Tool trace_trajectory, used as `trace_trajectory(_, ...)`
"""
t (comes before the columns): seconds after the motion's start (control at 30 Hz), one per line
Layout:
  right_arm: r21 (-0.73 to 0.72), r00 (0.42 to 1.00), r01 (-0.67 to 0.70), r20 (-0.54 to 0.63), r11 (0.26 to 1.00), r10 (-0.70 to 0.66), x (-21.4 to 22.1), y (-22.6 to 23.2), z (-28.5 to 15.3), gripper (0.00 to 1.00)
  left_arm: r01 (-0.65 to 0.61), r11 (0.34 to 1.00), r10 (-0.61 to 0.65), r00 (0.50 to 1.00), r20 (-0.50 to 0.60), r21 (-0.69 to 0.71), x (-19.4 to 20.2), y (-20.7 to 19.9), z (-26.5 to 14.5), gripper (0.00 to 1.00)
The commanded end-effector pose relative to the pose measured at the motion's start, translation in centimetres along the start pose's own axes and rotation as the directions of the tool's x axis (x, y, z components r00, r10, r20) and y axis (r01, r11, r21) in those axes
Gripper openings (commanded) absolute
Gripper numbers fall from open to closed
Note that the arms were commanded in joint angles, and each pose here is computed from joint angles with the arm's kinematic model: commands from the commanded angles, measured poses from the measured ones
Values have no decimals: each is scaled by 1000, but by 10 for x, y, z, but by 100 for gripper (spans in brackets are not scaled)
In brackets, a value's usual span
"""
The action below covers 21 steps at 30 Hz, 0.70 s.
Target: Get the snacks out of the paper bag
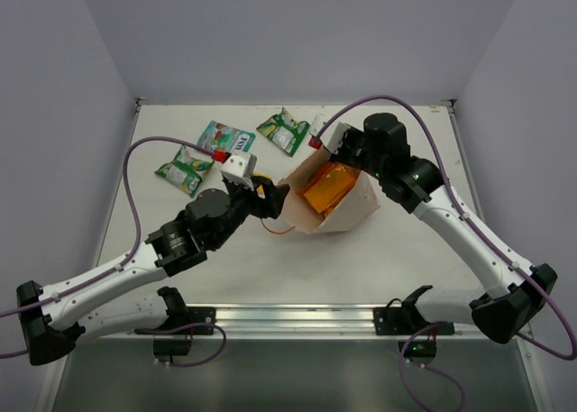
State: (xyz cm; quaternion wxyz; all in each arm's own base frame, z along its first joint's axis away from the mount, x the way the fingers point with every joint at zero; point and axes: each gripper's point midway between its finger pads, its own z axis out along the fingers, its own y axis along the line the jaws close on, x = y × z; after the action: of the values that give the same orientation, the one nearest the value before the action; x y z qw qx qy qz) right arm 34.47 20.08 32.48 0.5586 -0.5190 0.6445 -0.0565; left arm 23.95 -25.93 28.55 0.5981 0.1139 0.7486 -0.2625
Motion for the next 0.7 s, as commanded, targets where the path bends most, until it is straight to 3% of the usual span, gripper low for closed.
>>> trace_trajectory(0.0,249,974,7,218,968,-63,-68,-67,-33,0,-8,998,2,995,97,55,-24,-9,-4,73)
trace_trajectory(0.23,262,967,78,214,962,-137,-75,-48,-33,0,-25,978,24,1000,6,208,4,-43,13,68)
trace_trajectory(0.67,210,978,49,187,976,-90,-76,-28,-25,0,-11,975,15,1000,-19,221,29,-61,26,56)
